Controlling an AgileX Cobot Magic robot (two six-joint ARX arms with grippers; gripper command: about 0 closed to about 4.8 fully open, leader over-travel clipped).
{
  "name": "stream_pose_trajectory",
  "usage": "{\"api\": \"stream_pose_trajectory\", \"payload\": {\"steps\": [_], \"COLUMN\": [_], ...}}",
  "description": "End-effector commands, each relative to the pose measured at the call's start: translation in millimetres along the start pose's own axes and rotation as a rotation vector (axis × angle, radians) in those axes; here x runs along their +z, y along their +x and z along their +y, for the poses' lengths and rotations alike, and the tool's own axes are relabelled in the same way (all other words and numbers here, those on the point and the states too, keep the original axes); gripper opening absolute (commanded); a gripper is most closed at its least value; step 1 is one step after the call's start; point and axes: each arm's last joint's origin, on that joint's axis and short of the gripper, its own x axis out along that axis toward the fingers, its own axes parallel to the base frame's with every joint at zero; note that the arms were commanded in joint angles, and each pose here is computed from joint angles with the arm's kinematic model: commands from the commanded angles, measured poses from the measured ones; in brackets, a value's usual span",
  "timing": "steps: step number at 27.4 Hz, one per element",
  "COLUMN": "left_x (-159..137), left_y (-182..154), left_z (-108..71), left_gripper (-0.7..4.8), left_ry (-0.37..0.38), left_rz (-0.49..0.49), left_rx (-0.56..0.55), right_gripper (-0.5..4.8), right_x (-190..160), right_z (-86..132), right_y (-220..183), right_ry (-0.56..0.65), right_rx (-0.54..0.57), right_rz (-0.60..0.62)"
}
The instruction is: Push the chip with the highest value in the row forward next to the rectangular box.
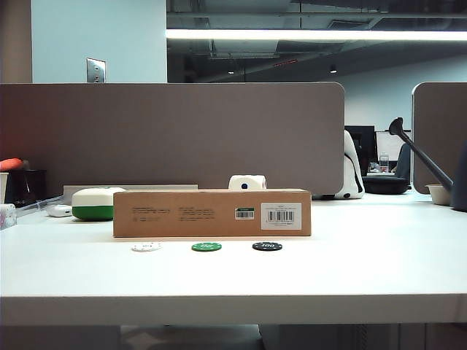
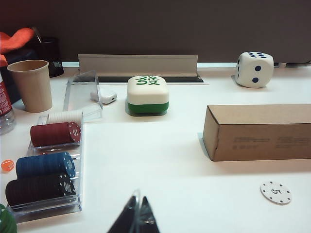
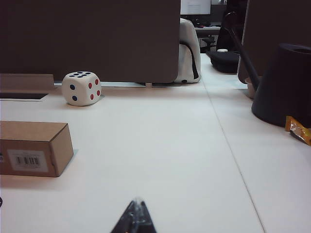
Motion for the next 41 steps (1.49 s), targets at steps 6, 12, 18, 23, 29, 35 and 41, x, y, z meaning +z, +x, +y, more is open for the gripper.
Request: {"api": "stream_pose_trajectory", "payload": {"steps": [6,12,18,23,29,35,41], "left_x": [2.2,-2.2,-12.7,5.7,21.2,8.1,14.8], "left_y": [-0.3,-0.4,-1.8,-7.3,-18.3,-11.7,7.1], "left_z": [-0.1,-0.2,-6.2,-24.0,-44.3,-60.2,-71.7], "left_gripper": [-0.05,-0.05,-0.05,-0.05,-0.05,-0.05,-0.05], "left_ry": [0.001,-0.001,-0.003,0.013,0.025,0.078,0.126], "left_rz": [-0.011,0.034,0.159,0.114,0.069,0.259,0.452], "left_rx": [-0.004,-0.005,-0.066,-0.262,-0.515,-0.629,-0.619], "right_gripper": [0.00,0.00,0.00,0.00,0.00,0.00,0.00], "right_x": [-0.3,-0.2,0.8,0.8,0.7,0.3,0.5], "right_z": [0.0,-0.1,0.1,0.1,0.3,0.2,0.7], "right_y": [0.2,0.2,0.1,0.1,0.1,0.1,0.1], "right_ry": [0.000,0.000,0.000,0.001,0.019,0.043,0.124], "right_rx": [-0.002,-0.003,0.001,0.001,0.008,0.007,0.024], "right_rz": [-0.010,-0.011,-0.021,-0.021,-0.020,-0.015,-0.017]}}
